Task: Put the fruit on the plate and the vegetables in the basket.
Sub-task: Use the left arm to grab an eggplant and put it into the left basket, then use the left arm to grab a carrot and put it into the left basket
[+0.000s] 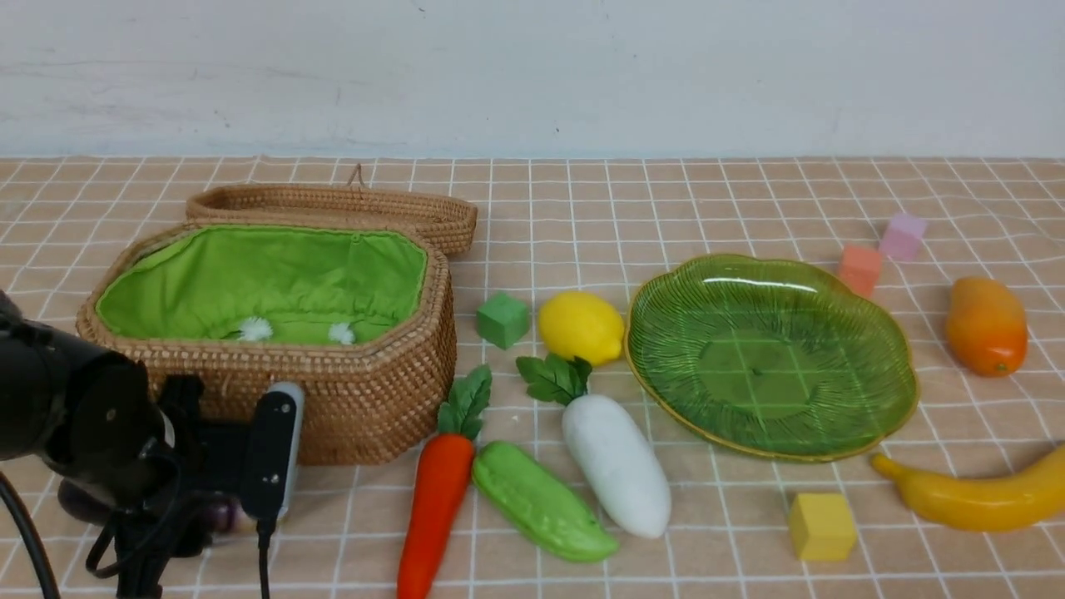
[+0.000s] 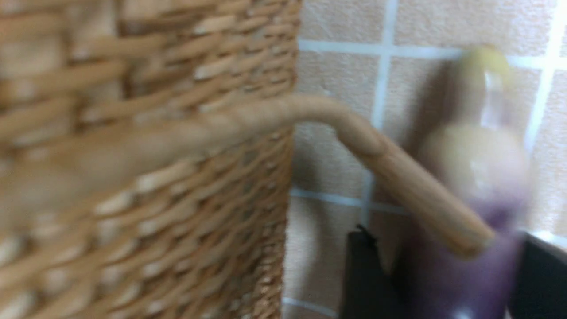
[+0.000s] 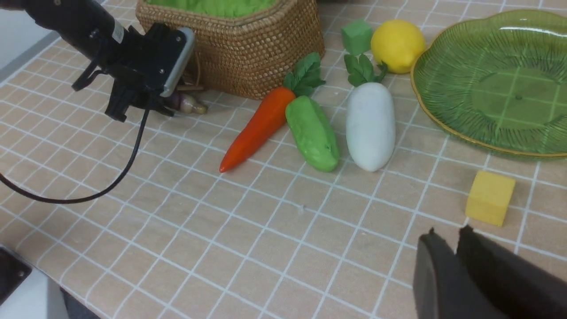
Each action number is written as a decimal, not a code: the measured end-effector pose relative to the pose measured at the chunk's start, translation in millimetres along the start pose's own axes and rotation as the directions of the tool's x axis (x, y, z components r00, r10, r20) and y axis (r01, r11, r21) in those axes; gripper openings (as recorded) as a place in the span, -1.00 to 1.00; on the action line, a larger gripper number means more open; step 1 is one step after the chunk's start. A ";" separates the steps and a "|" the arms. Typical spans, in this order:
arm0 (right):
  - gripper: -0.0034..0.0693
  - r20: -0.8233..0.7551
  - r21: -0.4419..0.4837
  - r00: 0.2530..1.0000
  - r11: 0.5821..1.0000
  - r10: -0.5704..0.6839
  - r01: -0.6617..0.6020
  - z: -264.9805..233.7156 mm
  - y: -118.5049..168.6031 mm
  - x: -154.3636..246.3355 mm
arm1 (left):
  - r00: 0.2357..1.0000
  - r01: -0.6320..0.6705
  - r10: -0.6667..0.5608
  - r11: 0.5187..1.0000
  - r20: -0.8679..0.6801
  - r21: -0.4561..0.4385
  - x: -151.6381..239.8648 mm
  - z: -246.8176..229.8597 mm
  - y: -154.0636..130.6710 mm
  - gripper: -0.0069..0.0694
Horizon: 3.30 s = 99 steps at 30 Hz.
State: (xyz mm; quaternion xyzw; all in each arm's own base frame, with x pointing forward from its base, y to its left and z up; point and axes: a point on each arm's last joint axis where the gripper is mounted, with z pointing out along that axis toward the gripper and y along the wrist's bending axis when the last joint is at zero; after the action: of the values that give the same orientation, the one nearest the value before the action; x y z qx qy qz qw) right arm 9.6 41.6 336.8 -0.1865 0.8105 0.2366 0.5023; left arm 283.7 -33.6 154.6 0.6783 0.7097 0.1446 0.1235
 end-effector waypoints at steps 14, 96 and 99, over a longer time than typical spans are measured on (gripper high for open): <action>-0.64 0.073 0.024 0.997 1.000 -0.003 0.001 -0.3 -2.1 -6.6 | 0.959 0.283 -0.284 0.959 0.024 0.023 8.4 -84.1 -19.4 0.02; -0.58 0.198 0.010 0.980 0.999 0.031 -0.033 -1.8 -1.5 -17.9 | 0.869 0.476 -0.427 0.858 0.248 -0.192 -88.2 -197.0 32.0 -0.15; -0.58 0.198 0.010 0.980 0.999 0.031 -0.033 -1.8 -1.5 -17.9 | 0.928 0.366 -0.329 0.897 0.177 -0.249 -63.0 -184.7 49.4 -0.15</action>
State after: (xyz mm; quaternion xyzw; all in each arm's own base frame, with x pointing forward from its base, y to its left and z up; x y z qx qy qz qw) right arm 16.7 40.5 353.4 -0.1458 0.7611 0.2567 0.5776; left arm 264.0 -101.6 343.1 0.5244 0.7825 0.1735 0.2873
